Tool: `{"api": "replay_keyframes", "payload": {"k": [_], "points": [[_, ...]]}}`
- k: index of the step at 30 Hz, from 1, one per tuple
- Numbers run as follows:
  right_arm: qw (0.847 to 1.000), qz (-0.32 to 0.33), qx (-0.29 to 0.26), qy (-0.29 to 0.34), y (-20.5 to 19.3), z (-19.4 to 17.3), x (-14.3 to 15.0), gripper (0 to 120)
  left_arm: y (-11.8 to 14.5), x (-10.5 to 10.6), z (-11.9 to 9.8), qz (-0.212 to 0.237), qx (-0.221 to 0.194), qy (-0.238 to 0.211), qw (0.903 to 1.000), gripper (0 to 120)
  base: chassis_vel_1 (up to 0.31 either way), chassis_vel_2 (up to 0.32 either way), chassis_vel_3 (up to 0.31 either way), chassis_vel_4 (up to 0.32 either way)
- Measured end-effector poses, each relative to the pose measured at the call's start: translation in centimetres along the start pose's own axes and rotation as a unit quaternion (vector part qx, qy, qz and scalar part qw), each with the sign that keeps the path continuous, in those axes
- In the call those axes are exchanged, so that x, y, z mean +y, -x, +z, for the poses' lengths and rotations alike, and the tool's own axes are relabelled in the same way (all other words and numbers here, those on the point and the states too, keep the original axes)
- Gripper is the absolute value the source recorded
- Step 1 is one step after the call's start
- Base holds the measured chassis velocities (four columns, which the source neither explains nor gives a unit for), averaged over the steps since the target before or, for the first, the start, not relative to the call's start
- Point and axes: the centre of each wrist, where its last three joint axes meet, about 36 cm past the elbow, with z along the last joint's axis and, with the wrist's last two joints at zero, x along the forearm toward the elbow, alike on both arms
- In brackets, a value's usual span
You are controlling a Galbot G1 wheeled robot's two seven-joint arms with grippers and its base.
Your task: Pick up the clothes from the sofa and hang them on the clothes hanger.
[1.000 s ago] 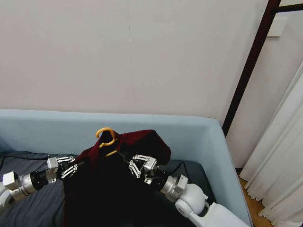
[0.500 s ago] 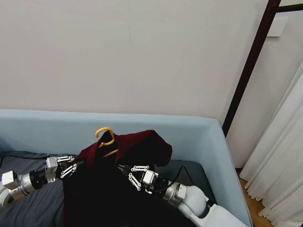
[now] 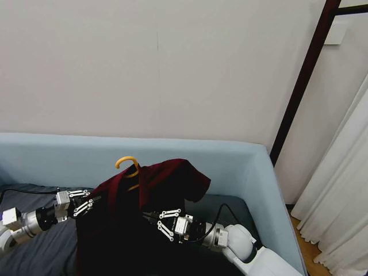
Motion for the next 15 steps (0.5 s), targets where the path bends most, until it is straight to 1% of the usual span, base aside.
{"api": "replay_keyframes", "payload": {"k": [3,5,6,7,9,11,12,13,14,15], "points": [[1.000,0.013,0.000,-0.002,0.1,0.1,0.3,0,0.0,0.0,0.0,0.000,0.000,0.000,1.0000,7,0.000,0.000,0.000,0.000],[0.999,0.050,-0.006,0.004,0.8,-0.1,1.3,0,0.0,0.0,0.0,-0.001,-0.001,0.000,1.0000,7,0.000,0.000,0.000,0.000],[0.997,0.067,-0.016,0.020,1.2,-0.3,2.0,0,0.0,-0.1,0.1,-0.001,-0.001,-0.001,1.0000,7,0.000,0.000,0.000,0.000],[0.997,0.067,-0.016,0.020,1.2,-0.3,2.0,0,0.0,-0.1,0.1,-0.001,-0.001,-0.001,1.0000,7,0.000,0.000,0.000,0.000],[0.995,0.081,-0.035,0.049,1.7,-0.8,2.6,8,0.0,-0.1,0.1,-0.001,-0.001,-0.001,1.0000,7,0.000,0.000,0.000,0.000],[0.988,0.073,-0.094,0.102,2.5,-2.2,3.1,20,0.0,-0.2,0.2,-0.002,-0.002,-0.002,1.0000,7,0.000,0.000,0.000,0.000],[0.988,0.073,-0.094,0.102,2.5,-2.2,3.1,20,0.0,-0.2,0.2,-0.002,-0.002,-0.002,1.0000,7,0.000,0.000,0.000,0.000],[0.985,0.066,-0.110,0.113,2.7,-2.9,3.1,22,0.0,-0.2,0.2,-0.002,-0.002,-0.002,1.0000,7,0.000,0.000,0.000,0.000],[0.983,0.056,-0.127,0.119,2.8,-3.9,3.0,29,0.0,-0.2,0.2,-0.002,-0.002,-0.002,1.0000,7,0.000,0.000,0.000,0.000],[0.983,0.052,-0.131,0.119,2.8,-4.2,3.0,30,0.0,-0.2,0.3,-0.002,-0.002,-0.002,1.0000,7,0.000,0.000,0.000,0.000]]}}
